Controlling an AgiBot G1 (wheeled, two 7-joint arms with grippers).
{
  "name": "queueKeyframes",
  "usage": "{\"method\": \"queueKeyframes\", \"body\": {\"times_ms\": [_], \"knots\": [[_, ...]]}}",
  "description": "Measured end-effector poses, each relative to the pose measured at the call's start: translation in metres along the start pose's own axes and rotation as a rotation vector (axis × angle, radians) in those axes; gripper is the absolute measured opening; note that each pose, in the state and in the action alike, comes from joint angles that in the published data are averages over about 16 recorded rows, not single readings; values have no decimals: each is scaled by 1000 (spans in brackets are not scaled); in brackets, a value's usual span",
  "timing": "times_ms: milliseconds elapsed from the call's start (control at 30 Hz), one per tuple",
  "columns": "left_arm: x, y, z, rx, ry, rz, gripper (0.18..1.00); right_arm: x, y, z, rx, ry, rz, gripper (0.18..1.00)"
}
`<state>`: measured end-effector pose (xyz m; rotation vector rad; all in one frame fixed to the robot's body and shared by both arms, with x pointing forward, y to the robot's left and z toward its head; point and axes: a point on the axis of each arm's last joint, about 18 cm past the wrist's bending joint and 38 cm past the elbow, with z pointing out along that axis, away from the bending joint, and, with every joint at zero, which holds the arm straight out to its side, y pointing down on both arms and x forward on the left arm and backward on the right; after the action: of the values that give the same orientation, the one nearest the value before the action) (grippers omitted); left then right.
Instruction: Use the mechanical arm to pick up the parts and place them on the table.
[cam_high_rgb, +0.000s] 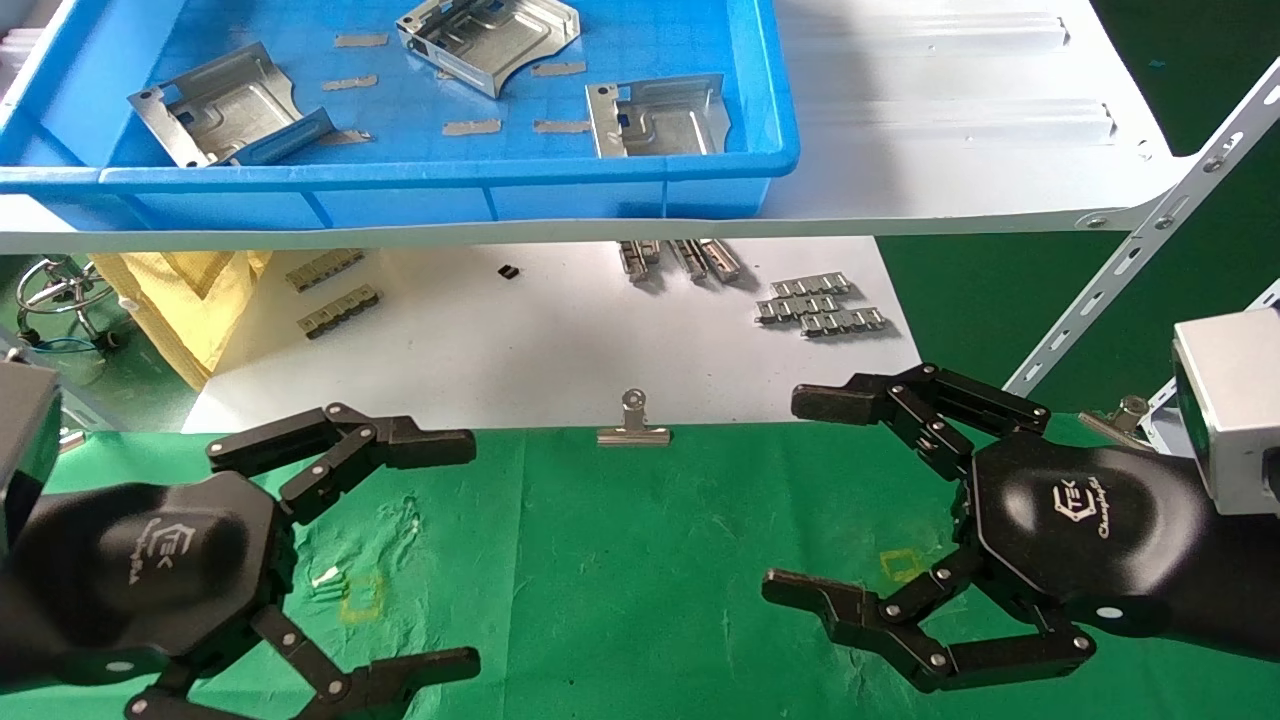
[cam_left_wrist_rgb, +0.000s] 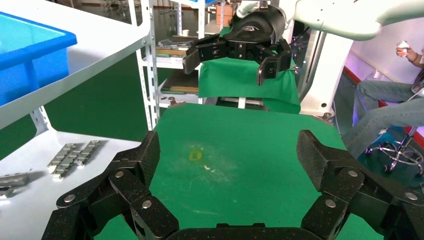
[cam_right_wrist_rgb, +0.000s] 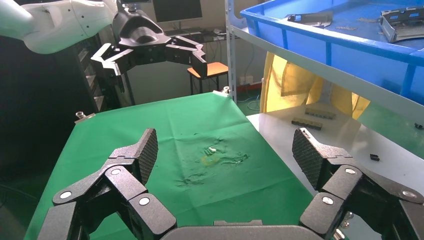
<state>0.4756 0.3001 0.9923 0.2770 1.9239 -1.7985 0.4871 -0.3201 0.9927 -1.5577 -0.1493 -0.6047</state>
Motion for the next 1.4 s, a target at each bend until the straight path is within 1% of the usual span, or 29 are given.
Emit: {"method": "queueKeyframes", "body": {"times_ms": [467, 667, 867, 1067, 1200, 1267, 1400], "knots": [[0, 0, 0, 0, 0, 0, 1001, 0, 0, 0, 0, 0, 0, 990], [0, 0, 0, 0, 0, 0, 1001, 0, 0, 0, 0, 0, 0, 958], [0, 0, 0, 0, 0, 0, 1001, 0, 0, 0, 0, 0, 0, 891], [0, 0, 0, 0, 0, 0, 1001, 0, 0, 0, 0, 0, 0, 791], [0, 0, 0, 0, 0, 0, 1001, 0, 0, 0, 0, 0, 0, 691], [0, 0, 0, 0, 0, 0, 1001, 0, 0, 0, 0, 0, 0, 654], [0, 0, 0, 0, -1, 0, 1001, 0, 0, 0, 0, 0, 0, 548]]}}
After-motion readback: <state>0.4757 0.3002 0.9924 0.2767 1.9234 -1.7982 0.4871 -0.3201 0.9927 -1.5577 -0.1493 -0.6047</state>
